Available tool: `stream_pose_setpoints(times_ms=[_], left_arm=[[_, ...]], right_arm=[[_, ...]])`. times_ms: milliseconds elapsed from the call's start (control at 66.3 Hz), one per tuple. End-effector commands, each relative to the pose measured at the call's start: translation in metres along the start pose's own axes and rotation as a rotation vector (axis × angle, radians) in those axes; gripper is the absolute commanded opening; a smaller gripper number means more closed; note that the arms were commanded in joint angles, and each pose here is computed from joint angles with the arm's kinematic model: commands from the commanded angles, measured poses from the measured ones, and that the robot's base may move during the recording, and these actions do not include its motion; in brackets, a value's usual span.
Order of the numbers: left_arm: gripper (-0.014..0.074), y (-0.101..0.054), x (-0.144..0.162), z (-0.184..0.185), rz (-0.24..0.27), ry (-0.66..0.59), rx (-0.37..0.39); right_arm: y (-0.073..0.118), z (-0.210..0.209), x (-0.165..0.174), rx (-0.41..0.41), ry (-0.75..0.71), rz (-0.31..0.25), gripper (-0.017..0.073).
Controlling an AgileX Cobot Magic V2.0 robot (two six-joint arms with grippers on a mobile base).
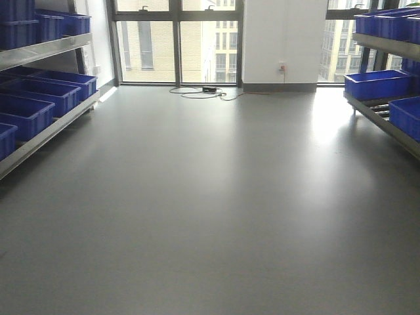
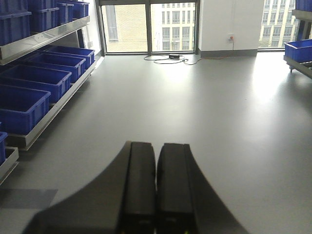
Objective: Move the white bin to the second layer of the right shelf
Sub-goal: 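Drive the base across the room toward the windows carrying the bin, then turn the base toward the shelf of blue crates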
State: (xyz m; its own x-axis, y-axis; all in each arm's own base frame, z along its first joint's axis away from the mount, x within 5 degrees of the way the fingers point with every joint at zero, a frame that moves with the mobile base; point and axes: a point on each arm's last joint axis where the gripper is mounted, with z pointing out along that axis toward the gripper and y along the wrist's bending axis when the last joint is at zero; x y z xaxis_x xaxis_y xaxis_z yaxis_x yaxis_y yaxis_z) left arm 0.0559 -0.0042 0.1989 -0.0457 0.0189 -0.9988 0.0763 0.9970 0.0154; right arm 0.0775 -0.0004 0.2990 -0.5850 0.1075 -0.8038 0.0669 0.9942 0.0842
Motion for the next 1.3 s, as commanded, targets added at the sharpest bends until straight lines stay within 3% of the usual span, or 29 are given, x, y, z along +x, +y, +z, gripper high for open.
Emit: stream_pose_setpoints(times_ms=[0, 1282], left_arm=[[0.0085, -0.0003, 0.0037, 0.0006, -0.003, -0.065, 0.003], [0.0085, -0.0003, 0.0037, 0.0006, -0.003, -0.065, 0.003]], right_arm=[[0.0011, -0.0065, -0.0154, -0.007, -0.115, -0.004, 0.0048], [0.0011, -0.0065, -0.0154, -0.007, -0.115, -0.004, 0.0048]])
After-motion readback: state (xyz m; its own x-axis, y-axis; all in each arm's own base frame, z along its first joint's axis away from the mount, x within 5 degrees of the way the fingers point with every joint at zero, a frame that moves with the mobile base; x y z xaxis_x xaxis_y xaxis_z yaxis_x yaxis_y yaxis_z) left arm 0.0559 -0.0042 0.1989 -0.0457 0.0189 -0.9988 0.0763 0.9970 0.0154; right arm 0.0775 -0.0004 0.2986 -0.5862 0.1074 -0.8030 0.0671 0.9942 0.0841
